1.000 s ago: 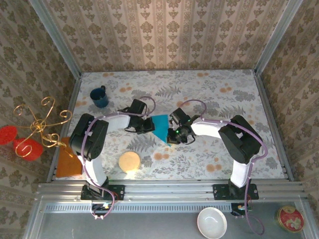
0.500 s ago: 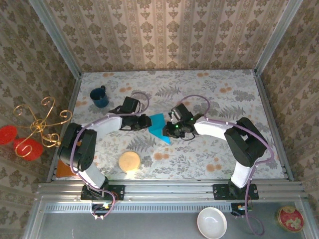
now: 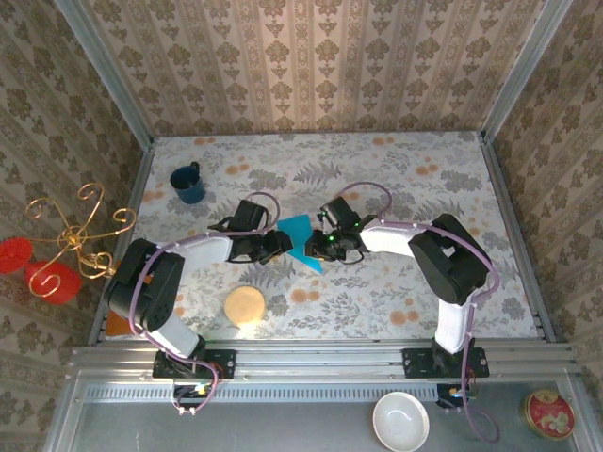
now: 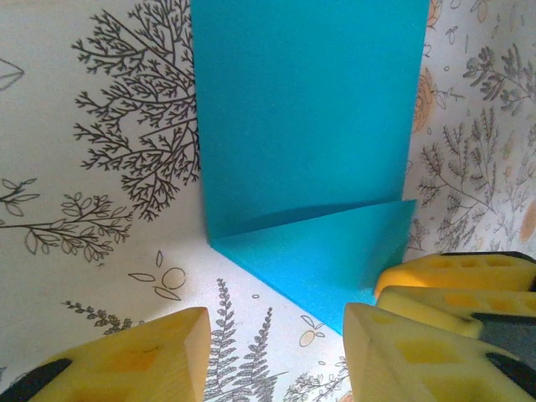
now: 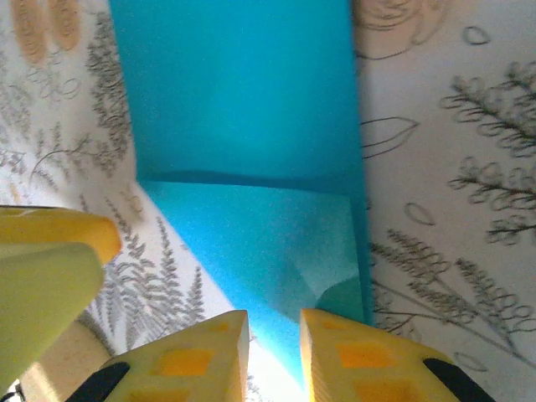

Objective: Fold a paper plane with a square sheet of paper (pick it up from the middle)
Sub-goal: Fourth fold the wing at the center of the table.

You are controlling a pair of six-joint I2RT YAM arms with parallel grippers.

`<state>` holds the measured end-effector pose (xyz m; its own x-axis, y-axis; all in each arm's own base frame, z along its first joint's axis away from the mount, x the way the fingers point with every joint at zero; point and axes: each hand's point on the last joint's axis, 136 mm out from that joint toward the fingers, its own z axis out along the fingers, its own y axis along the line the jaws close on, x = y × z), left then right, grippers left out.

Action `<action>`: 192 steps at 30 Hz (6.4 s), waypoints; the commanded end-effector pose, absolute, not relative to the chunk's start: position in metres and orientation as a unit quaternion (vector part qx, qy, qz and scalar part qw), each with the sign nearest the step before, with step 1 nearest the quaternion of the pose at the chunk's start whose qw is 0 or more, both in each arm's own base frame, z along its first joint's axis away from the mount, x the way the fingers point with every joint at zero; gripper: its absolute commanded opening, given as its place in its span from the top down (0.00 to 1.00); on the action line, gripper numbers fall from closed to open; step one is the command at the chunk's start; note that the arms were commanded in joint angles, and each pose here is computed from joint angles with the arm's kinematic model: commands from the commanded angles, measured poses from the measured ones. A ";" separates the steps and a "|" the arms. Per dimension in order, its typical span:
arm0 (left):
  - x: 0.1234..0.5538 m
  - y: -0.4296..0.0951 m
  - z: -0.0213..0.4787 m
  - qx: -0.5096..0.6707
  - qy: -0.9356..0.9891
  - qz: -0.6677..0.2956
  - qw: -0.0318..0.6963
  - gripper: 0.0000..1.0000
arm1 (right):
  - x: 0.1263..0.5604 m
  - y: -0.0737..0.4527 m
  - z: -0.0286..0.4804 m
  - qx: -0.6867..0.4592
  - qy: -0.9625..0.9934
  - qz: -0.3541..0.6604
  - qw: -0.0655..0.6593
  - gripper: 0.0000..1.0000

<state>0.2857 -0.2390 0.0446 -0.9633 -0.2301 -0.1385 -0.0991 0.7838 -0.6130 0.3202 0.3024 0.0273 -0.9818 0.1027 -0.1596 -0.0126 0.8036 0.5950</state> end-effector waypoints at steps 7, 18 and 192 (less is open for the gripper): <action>0.294 -0.245 0.036 -0.131 0.932 -0.326 0.088 0.54 | 0.320 0.292 0.006 0.055 0.950 0.299 0.075 0.74; 0.304 -0.251 0.035 -0.144 0.925 -0.340 0.087 0.72 | 0.319 0.288 0.002 0.059 0.950 0.298 0.073 0.76; 0.304 -0.288 0.037 -0.019 0.915 -0.391 0.094 0.56 | 0.309 0.295 0.012 -0.064 0.891 0.429 0.134 0.94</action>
<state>0.3058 -0.2868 0.0428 -0.9797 -0.1371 -0.1463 0.0131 0.6844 -0.7289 0.3140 0.2972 0.0214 -0.9460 0.0068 -0.3240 -0.2478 0.6290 0.7368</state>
